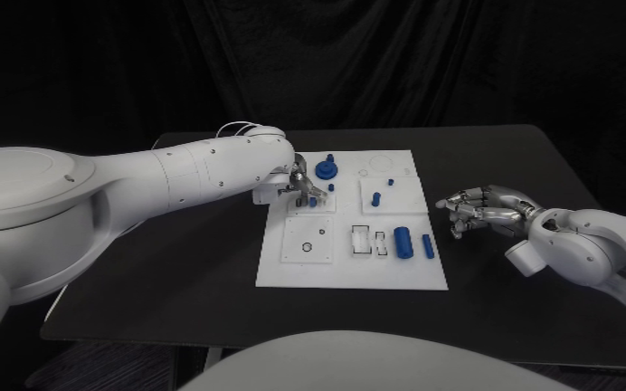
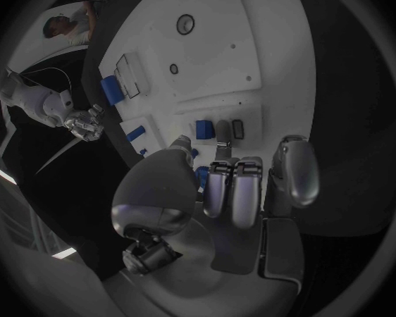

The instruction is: Assemble the parts on the task board

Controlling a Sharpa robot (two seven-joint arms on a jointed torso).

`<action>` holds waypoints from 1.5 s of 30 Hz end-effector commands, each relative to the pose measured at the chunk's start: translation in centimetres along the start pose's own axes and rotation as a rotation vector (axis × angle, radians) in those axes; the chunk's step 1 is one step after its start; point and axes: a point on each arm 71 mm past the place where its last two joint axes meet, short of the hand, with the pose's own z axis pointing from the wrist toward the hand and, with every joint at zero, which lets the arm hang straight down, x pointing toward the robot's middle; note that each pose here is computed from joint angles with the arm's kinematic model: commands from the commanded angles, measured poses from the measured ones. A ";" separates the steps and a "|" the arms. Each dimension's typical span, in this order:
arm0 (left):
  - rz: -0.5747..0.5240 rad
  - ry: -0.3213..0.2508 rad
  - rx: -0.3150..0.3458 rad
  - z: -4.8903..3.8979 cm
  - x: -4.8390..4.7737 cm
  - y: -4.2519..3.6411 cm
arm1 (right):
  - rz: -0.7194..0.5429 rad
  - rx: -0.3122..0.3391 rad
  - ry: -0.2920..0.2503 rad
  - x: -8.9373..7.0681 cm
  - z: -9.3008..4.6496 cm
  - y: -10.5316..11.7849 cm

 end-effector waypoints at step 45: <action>0.037 -0.208 0.065 -2.01 1.72 0.77 | 0.005 0.021 0.011 0.0 -0.2 -0.5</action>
